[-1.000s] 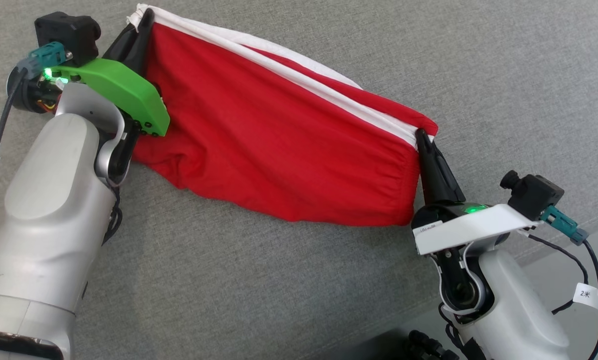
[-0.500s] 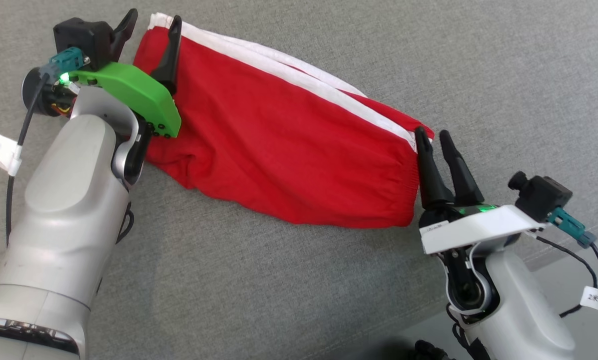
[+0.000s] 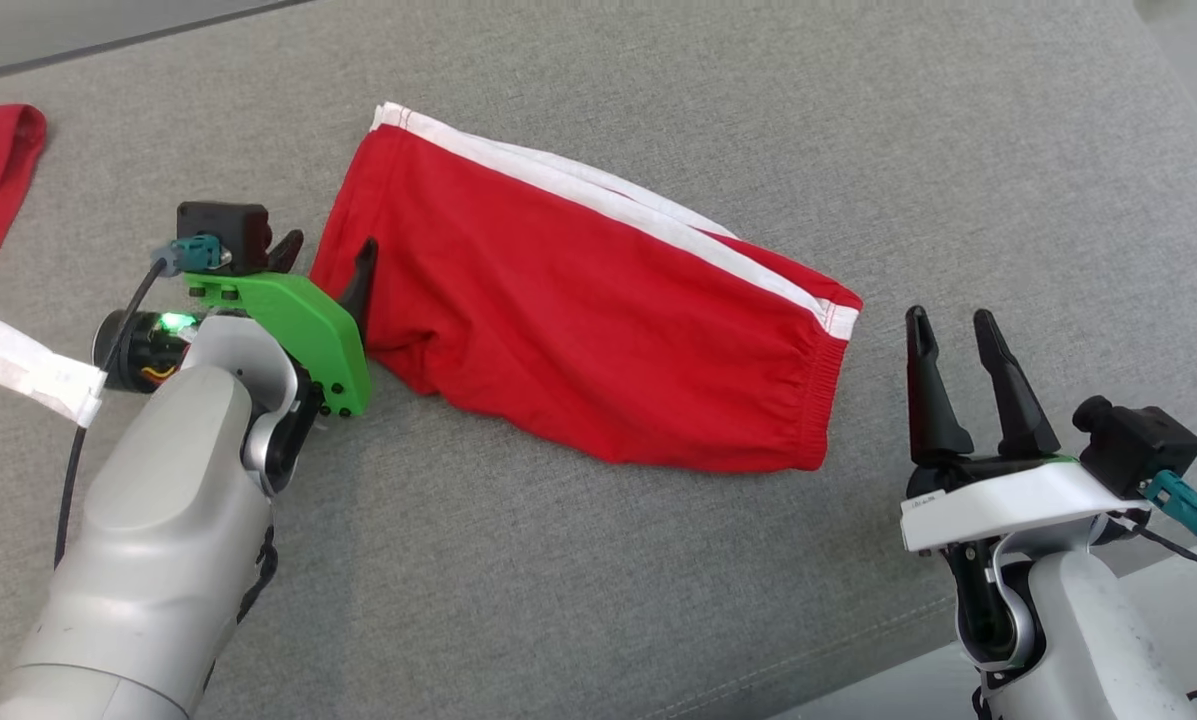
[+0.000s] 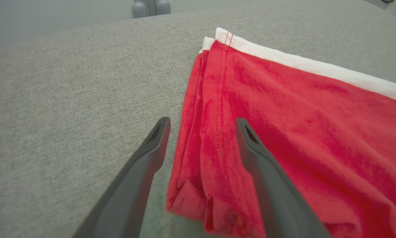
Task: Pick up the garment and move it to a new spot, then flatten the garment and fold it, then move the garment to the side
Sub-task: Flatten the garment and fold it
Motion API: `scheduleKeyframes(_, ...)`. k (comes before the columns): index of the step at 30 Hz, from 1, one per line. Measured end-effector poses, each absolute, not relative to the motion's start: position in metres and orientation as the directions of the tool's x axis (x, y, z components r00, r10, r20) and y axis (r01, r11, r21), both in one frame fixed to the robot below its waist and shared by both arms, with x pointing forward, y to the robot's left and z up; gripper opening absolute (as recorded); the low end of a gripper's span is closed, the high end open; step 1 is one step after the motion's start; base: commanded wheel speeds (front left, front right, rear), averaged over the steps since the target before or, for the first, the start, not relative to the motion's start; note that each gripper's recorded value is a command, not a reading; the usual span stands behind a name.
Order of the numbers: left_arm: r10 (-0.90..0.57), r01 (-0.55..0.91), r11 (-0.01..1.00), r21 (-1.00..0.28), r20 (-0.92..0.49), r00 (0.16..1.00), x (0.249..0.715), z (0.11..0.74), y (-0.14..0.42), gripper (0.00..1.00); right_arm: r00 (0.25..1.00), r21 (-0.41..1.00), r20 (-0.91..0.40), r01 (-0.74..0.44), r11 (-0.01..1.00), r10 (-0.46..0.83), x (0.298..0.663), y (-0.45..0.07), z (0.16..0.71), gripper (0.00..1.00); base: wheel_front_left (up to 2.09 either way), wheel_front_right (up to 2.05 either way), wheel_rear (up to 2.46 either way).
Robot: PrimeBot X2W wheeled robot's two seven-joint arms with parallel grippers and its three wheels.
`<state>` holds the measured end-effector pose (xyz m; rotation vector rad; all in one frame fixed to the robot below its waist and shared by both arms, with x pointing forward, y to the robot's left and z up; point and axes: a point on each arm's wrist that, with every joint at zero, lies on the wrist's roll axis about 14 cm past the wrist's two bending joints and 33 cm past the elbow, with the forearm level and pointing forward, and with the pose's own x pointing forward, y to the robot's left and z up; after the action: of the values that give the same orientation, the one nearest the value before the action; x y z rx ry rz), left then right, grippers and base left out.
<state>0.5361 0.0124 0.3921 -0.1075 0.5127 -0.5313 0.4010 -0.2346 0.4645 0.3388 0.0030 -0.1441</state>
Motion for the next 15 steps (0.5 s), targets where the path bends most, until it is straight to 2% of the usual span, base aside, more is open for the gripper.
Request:
scheduleKeyframes(9,-0.508,0.433,0.859,-0.273,-0.56,0.654,0.518,0.374,0.011,1.0,0.988,0.329,0.005,0.141,0.934,-0.151,0.393,-0.238,0.476,1.0,0.0,0.0,0.0)
scheduleKeyframes(15,-0.485,0.407,0.872,-0.271,-0.584,0.651,0.52,0.37,0.015,1.0,0.987,0.33,0.008,0.151,0.932,-0.163,0.391,-0.241,0.478,1.0,0.0,0.0,0.0)
